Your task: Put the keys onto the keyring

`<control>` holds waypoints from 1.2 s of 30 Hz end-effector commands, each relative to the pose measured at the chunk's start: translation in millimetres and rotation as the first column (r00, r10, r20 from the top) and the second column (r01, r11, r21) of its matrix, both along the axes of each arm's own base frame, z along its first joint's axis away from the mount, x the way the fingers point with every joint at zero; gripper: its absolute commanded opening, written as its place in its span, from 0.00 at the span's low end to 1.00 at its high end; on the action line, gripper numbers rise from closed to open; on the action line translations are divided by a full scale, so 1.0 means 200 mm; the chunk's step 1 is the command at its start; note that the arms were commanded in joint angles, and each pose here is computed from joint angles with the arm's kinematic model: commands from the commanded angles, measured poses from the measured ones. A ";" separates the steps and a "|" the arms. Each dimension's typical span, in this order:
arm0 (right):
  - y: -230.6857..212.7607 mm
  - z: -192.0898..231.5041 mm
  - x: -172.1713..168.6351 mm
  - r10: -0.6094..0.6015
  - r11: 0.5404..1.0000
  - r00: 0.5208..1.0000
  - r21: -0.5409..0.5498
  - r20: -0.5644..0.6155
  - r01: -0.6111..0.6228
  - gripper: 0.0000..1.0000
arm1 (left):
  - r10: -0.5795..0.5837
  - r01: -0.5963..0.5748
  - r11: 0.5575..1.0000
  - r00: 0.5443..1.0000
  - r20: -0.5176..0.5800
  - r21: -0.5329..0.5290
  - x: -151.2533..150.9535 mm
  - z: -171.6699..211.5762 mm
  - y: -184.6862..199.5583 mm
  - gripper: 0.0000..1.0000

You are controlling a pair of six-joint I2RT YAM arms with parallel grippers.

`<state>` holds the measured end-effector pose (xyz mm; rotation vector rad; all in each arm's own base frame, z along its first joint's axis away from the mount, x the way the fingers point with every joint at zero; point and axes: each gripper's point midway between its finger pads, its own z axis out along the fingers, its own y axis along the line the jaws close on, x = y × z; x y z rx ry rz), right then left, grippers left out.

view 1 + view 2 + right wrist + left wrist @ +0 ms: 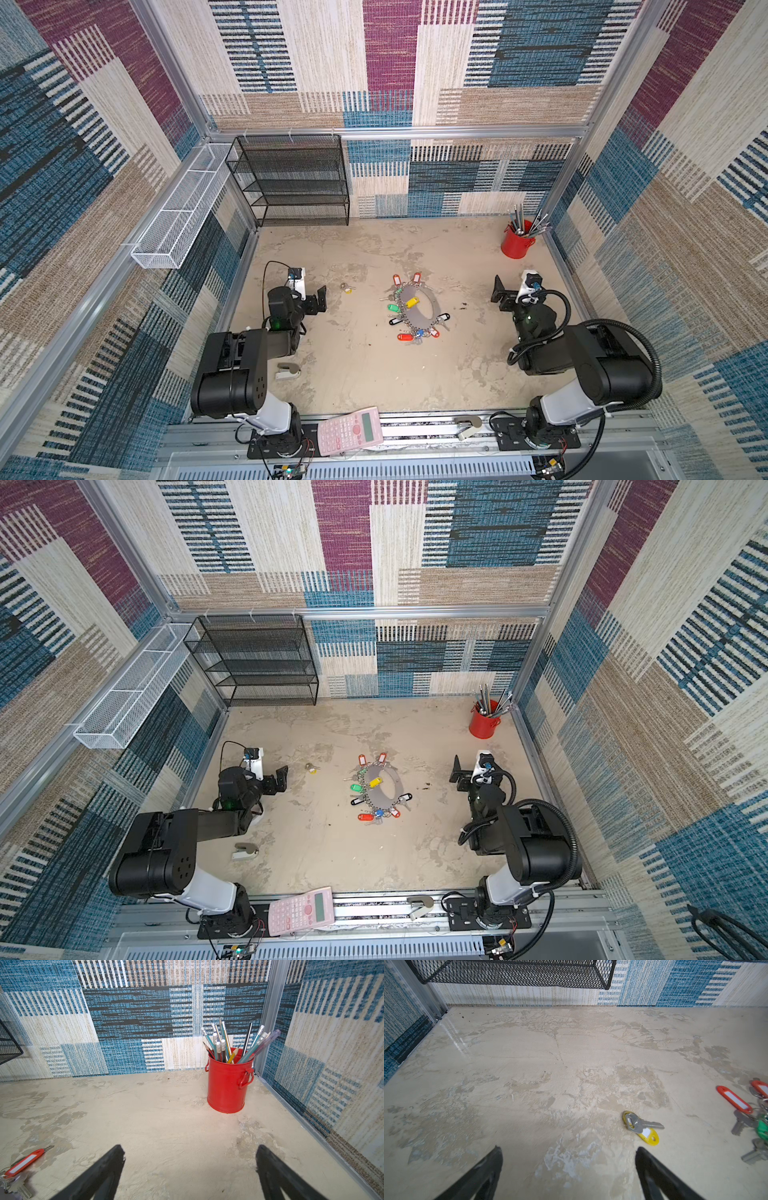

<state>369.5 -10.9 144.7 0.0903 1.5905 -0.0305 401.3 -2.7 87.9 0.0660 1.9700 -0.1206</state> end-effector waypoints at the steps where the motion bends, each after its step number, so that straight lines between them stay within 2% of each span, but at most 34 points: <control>1: 0.00 0.04 0.00 0.003 1.000 1.000 -0.005 0.029 -0.003 1.00 | 0.039 -0.039 0.999 0.999 0.022 -0.002 0.02 0.03 0.03 1.00; 8: 0.00 0.03 0.00 0.002 1.000 1.000 -0.003 0.026 -0.002 1.00 | 0.051 -0.051 0.999 0.998 0.030 0.003 0.02 0.04 0.04 1.00; 10: -0.03 0.07 -0.01 -0.048 0.999 0.998 -0.002 0.039 0.049 1.00 | 0.123 -0.123 0.992 0.992 0.013 0.017 0.02 0.10 0.10 1.00; 13: 0.00 0.25 0.01 -0.083 0.996 0.996 -0.032 0.038 0.084 1.00 | 0.195 -0.193 0.979 0.980 -0.030 0.064 -0.01 0.24 0.10 1.00; 14: 0.01 0.32 0.01 -0.083 0.997 0.995 0.011 0.053 0.082 1.00 | 0.277 -0.276 0.961 0.960 -0.052 0.026 -0.02 0.29 0.12 1.00; 15: 0.01 0.40 0.01 -0.078 0.993 0.993 0.093 0.092 0.069 1.00 | 0.333 -0.339 0.939 0.938 -0.090 -0.059 -0.04 0.33 0.12 1.00; 16: 0.02 0.45 0.00 -0.069 0.987 0.991 0.155 0.114 0.051 1.00 | 0.331 -0.347 0.928 0.935 -0.131 -0.132 -0.05 0.35 0.09 1.00; 18: 0.02 0.51 0.01 -0.070 0.957 0.991 0.288 0.110 0.035 1.00 | 0.288 -0.335 0.898 0.938 -0.193 -0.285 -0.06 0.38 0.00 1.00; 20: 0.02 0.55 0.01 -0.080 0.919 0.992 0.394 0.098 0.035 1.00 | 0.217 -0.274 0.855 0.960 -0.177 -0.440 -0.07 0.40 -0.10 1.00; 22: 0.01 0.57 0.00 -0.085 0.880 0.991 0.474 0.101 0.027 1.00 | 0.197 -0.280 0.761 0.959 -0.203 -0.584 -0.12 0.37 -0.14 1.00; 25: 0.07 0.61 -0.06 -0.009 0.864 0.987 0.499 0.162 -0.074 1.00 | 0.091 -0.241 0.651 0.966 -0.242 -0.720 -0.17 0.36 -0.25 1.00; 27: 0.15 0.60 -0.03 0.078 0.855 0.990 0.502 0.122 -0.129 1.00 | -0.026 -0.162 0.595 0.975 -0.220 -0.787 -0.18 0.38 -0.35 1.00; 31: 0.39 0.53 0.09 0.246 0.864 0.968 0.463 -0.048 -0.197 0.98 | -0.240 -0.081 0.517 0.942 -0.235 -0.852 -0.25 0.39 -0.52 1.00; 34: 0.64 0.39 0.17 0.392 0.863 0.885 0.435 -0.252 -0.259 0.90 | -0.358 -0.076 0.465 0.895 -0.267 -0.882 -0.31 0.39 -0.63 0.98; 35: 0.72 0.35 0.17 0.432 0.853 0.855 0.437 -0.285 -0.285 0.89 | -0.383 -0.066 0.458 0.885 -0.264 -0.886 -0.34 0.41 -0.67 0.98; 36: 0.81 0.31 0.15 0.472 0.844 0.823 0.434 -0.318 -0.316 0.86 | -0.406 -0.059 0.469 0.871 -0.275 -0.881 -0.36 0.42 -0.71 0.96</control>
